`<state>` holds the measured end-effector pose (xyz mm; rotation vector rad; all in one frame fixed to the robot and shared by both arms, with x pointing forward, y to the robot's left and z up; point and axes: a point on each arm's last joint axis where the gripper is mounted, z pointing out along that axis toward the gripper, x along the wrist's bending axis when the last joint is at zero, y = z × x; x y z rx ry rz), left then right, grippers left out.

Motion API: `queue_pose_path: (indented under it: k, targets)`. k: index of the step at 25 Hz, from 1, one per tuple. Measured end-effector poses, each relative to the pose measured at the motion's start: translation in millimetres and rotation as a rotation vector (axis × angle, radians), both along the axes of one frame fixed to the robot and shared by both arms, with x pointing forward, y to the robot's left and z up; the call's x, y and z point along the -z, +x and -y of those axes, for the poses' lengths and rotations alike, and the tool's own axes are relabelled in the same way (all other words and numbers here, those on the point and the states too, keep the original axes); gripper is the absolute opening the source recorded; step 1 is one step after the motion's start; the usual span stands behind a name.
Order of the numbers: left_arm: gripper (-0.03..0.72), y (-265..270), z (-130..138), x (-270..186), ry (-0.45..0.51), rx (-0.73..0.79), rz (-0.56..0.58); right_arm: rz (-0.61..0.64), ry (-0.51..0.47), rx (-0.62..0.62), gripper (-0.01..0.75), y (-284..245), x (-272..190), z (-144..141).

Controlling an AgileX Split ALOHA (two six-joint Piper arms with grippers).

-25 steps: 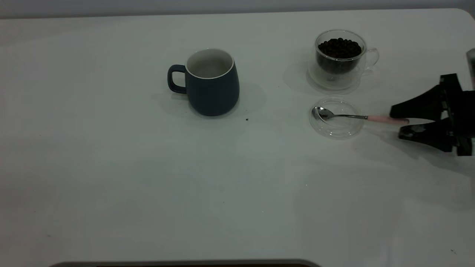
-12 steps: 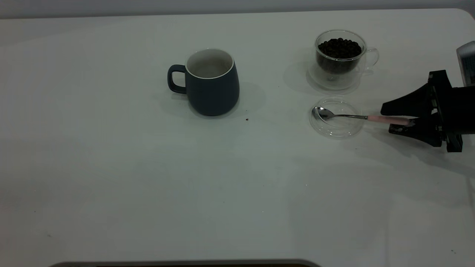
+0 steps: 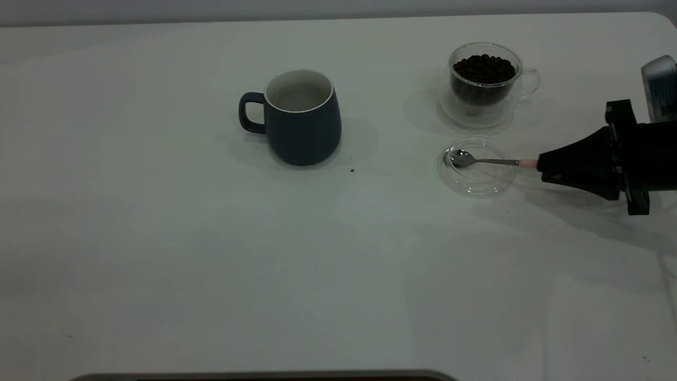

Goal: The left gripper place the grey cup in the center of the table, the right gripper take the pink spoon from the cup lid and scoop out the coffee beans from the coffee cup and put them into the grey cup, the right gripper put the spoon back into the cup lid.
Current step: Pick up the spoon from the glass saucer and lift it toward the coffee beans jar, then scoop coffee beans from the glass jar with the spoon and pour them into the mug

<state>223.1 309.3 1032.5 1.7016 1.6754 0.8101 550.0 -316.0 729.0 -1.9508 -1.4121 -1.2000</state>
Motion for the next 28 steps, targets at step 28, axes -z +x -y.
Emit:
queue_pose_path:
  k: [28]
  targets:
    - [0.569,0.0,0.0,0.0,-0.001,-0.001,0.0,0.293,-0.197,-0.294,0.102,46.5,-155.5,-64.8]
